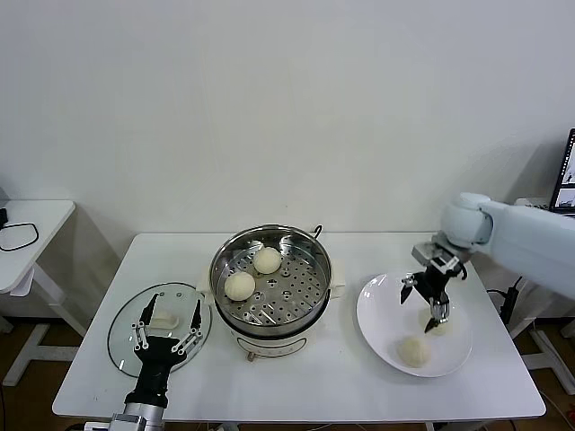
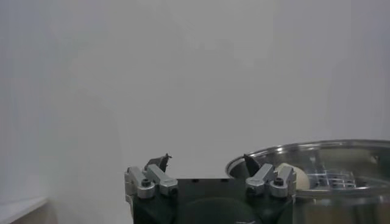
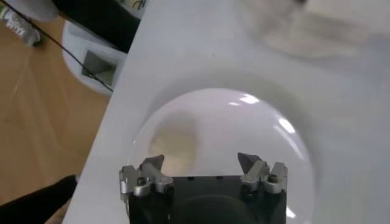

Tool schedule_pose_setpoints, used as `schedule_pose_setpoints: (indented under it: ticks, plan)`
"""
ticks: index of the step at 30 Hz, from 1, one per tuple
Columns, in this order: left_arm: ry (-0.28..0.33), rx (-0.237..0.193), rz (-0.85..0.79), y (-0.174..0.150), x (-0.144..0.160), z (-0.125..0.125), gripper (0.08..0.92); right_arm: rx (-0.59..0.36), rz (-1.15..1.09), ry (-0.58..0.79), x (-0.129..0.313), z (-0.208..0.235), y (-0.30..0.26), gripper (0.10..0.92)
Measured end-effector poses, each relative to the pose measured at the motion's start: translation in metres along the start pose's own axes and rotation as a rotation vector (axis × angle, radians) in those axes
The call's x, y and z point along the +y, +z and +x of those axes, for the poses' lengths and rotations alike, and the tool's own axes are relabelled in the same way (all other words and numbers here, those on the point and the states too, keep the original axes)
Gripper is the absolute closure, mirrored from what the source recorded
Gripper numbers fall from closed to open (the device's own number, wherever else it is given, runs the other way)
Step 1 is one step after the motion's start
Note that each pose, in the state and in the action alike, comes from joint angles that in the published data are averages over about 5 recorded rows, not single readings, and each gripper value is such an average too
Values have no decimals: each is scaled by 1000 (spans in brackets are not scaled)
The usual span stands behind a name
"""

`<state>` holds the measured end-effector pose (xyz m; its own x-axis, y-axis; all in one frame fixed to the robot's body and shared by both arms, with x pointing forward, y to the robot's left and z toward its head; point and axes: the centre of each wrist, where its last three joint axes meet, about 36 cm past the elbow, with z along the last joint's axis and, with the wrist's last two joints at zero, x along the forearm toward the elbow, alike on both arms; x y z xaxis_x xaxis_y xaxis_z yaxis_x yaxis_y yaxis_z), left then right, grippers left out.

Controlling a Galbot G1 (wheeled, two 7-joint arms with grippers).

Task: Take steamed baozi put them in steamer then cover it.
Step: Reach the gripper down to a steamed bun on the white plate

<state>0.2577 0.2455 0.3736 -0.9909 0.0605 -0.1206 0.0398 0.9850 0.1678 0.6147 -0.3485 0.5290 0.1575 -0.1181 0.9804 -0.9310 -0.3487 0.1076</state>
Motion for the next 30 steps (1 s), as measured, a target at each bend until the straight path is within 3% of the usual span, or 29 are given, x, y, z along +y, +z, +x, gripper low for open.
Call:
schedule_pose_setpoints:
  ticks: [9, 21, 30]
  plan:
    - [-3, 1, -2, 1, 1, 1, 177, -6, -10, -8, 9, -42, 3, 200]
    - [-6, 0, -3, 2, 2, 2, 177, 3, -17, -12, 18, -66, 6, 202]
    - [-7, -4, -1, 3, 2, 1, 177, 11, -12, 15, 21, -69, 5, 307]
